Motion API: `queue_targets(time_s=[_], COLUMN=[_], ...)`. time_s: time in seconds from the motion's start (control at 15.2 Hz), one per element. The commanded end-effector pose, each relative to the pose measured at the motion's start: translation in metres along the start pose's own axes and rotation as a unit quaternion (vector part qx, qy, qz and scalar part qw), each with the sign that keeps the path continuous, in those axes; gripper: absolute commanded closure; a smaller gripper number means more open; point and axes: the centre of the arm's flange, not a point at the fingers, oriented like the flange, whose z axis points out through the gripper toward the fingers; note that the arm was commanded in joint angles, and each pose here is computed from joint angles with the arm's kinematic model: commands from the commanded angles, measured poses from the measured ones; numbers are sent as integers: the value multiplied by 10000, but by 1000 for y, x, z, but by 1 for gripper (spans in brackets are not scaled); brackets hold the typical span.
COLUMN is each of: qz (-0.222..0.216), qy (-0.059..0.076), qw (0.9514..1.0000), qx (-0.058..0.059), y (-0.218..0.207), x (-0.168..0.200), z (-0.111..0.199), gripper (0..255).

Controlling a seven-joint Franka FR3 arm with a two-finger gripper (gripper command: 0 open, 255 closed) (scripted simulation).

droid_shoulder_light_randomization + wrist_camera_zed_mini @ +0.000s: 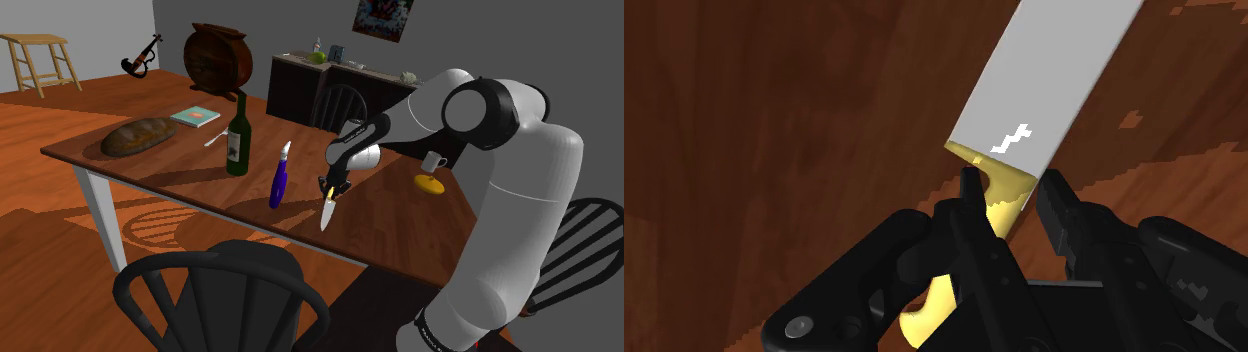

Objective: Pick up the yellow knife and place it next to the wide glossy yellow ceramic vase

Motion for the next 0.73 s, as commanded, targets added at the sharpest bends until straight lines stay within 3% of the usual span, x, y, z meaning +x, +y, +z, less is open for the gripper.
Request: queue_targets(time_s=[0.0,0.4,0.66], qz=[0,0,0], qy=[-4,-4,-4], qw=[10000,10000,10000], qx=[-2,-2,-2], y=[0,0,0], x=[0,0,1], z=[0,0,-21], gripper=[255,255,255])
